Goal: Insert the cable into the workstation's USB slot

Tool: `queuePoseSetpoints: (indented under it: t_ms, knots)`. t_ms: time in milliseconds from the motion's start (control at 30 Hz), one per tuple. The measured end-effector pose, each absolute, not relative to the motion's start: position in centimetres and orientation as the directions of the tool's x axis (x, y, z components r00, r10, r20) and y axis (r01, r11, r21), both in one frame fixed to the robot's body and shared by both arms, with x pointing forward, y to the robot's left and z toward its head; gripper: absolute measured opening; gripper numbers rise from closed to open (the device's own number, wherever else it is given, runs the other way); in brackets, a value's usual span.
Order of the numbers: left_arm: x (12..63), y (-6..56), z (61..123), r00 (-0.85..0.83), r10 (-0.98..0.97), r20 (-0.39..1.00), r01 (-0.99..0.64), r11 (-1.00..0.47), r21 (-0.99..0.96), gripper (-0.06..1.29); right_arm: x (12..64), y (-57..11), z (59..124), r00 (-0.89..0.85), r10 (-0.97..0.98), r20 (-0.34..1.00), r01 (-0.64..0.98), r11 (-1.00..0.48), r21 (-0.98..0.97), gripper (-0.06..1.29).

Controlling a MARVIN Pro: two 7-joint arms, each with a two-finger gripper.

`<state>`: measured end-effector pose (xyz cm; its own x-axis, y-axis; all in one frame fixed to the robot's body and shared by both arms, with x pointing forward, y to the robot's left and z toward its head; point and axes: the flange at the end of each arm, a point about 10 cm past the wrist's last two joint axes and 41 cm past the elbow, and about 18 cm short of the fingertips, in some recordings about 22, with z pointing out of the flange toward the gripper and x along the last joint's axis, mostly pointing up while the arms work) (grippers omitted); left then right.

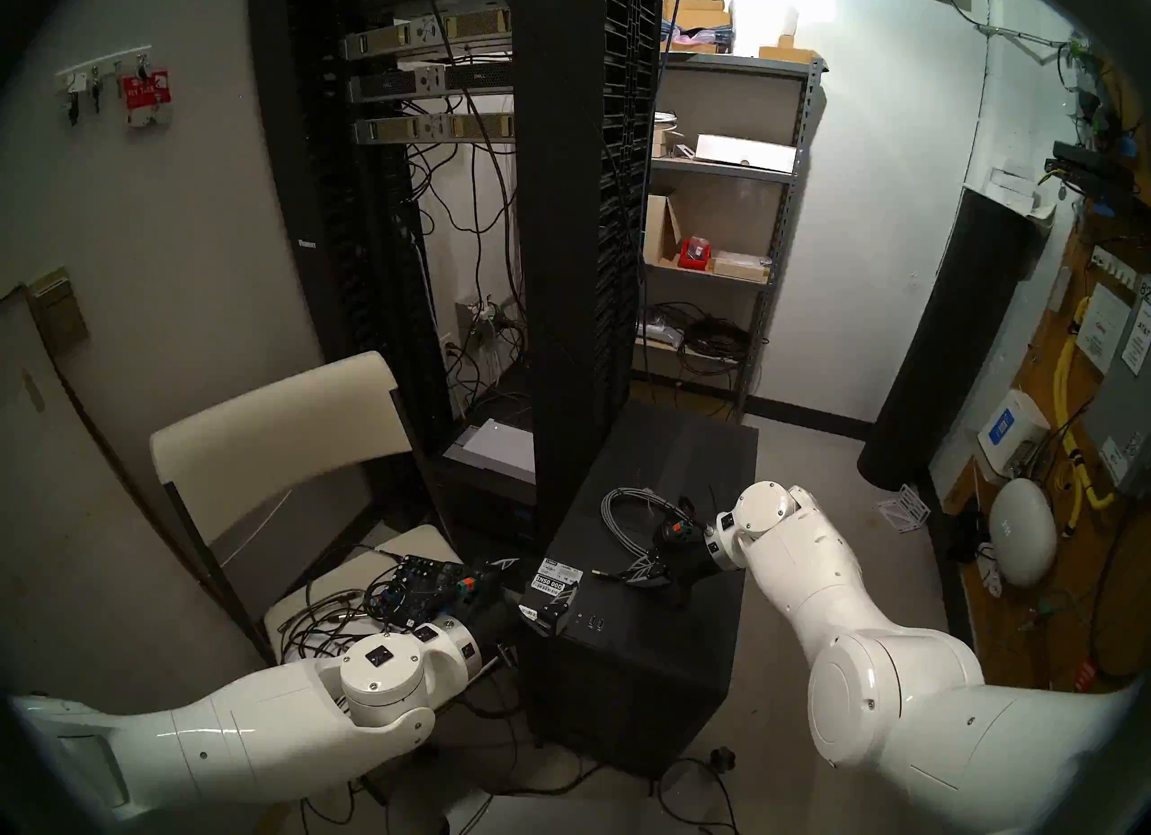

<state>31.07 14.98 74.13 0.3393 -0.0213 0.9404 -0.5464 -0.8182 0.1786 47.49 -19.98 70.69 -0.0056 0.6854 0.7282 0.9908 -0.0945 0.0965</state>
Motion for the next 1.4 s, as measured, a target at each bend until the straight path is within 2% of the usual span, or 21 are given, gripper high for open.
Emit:
queuePoseSetpoints:
  t_ms: [67, 467, 700, 1400]
  knots:
    - [31.1, 15.0, 74.1, 0.339, -0.021, 0.94, -0.546, -0.818, 0.179, 1.23, 47.2, -20.2, 70.6, 0.003, 0.674, 0.739, 0.99, -0.106, 0.093, -0.02]
    - [31.1, 15.0, 74.1, 0.339, -0.021, 0.94, -0.546, -0.818, 0.179, 1.24, 44.5, -22.8, 70.0, 0.03, 0.503, 0.864, 0.975, -0.205, 0.086, -0.02]
    - [31.1, 15.0, 74.1, 0.339, -0.021, 0.94, -0.546, -0.818, 0.179, 1.24, 43.7, -24.1, 69.9, 0.001, 0.375, 0.927, 0.927, -0.348, 0.14, -0.02]
    - [31.1, 15.0, 74.1, 0.34, -0.022, 0.94, -0.546, -0.818, 0.178, 1.25, 39.2, -23.9, 68.2, -0.059, 0.199, 0.978, 0.875, -0.462, 0.147, -0.02]
